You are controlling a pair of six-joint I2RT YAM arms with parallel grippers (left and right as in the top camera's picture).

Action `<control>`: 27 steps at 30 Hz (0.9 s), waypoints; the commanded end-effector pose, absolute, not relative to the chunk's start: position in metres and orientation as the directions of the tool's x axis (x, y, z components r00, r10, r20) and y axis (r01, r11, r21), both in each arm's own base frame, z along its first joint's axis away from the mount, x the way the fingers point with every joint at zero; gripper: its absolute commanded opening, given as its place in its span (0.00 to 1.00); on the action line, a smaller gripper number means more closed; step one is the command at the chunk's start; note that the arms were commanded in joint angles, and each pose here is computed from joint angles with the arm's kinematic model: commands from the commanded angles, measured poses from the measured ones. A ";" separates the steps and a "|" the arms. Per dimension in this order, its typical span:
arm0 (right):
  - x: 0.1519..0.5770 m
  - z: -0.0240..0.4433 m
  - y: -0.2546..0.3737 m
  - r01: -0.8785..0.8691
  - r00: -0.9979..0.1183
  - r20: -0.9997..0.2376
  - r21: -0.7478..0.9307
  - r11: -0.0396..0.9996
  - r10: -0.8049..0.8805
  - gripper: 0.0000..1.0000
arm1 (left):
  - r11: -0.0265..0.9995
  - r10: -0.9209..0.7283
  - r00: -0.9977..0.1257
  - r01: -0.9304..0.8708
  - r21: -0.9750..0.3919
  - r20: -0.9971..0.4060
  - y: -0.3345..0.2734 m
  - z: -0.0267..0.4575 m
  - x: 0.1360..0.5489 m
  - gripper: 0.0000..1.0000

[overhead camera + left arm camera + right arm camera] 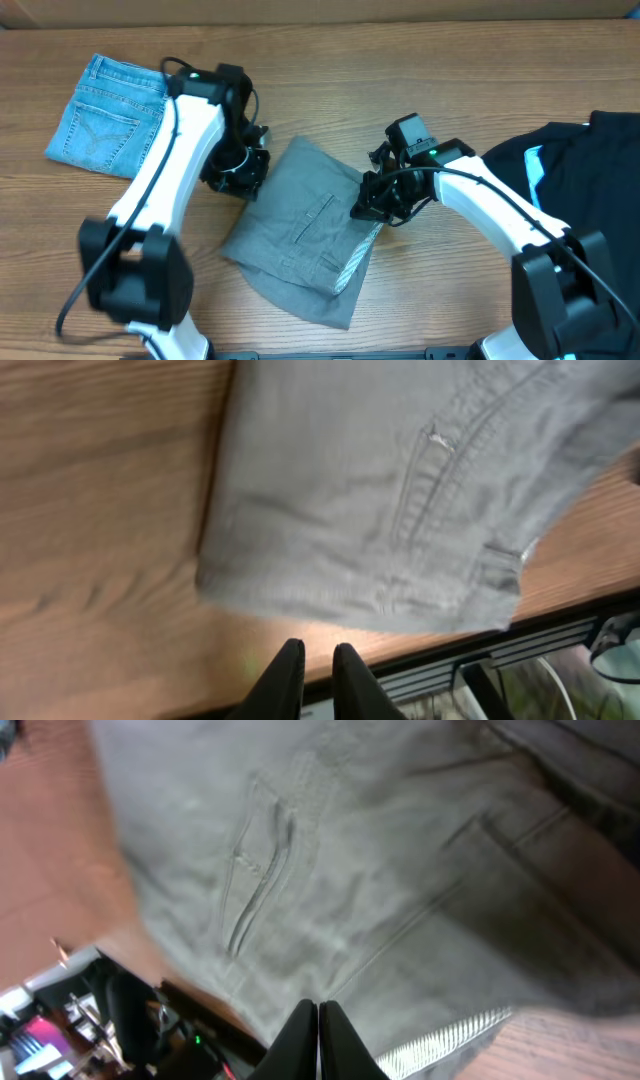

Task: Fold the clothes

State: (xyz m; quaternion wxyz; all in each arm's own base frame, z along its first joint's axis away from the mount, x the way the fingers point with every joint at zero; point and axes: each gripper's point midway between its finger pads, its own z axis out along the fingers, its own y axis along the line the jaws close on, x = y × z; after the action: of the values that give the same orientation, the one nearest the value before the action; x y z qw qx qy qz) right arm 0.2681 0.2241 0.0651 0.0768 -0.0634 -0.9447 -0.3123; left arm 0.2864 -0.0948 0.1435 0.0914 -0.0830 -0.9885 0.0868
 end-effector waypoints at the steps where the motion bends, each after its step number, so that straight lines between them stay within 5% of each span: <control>1: 0.257 0.033 0.220 0.309 -0.938 0.303 0.512 0.802 0.167 0.06 | 0.985 0.098 -0.984 0.076 -0.152 0.146 -0.088 0.161 0.273 0.13; 14: 0.282 -0.002 0.208 0.474 -0.877 0.321 0.446 0.759 0.358 0.06 | 0.968 -0.044 -0.949 -0.118 -0.221 0.312 -0.101 0.041 0.208 0.04; 21: 0.280 -0.001 0.209 0.475 -0.875 0.328 0.446 0.758 0.356 0.06 | 0.944 -0.226 -0.964 -0.252 -0.210 0.143 -0.096 -0.020 0.227 0.04; 27: 0.276 0.002 0.214 0.448 -0.887 0.341 0.475 0.758 0.311 0.06 | 0.951 -0.284 -0.957 -0.273 -0.148 -0.060 -0.071 -0.018 0.277 0.04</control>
State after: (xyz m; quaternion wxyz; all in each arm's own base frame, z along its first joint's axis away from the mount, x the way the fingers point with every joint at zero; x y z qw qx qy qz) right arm 0.2787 0.2192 0.0111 0.1189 -0.2084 -0.9258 -0.2921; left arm 0.2507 -0.1039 -0.0029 0.0092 0.0994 -0.9843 0.1456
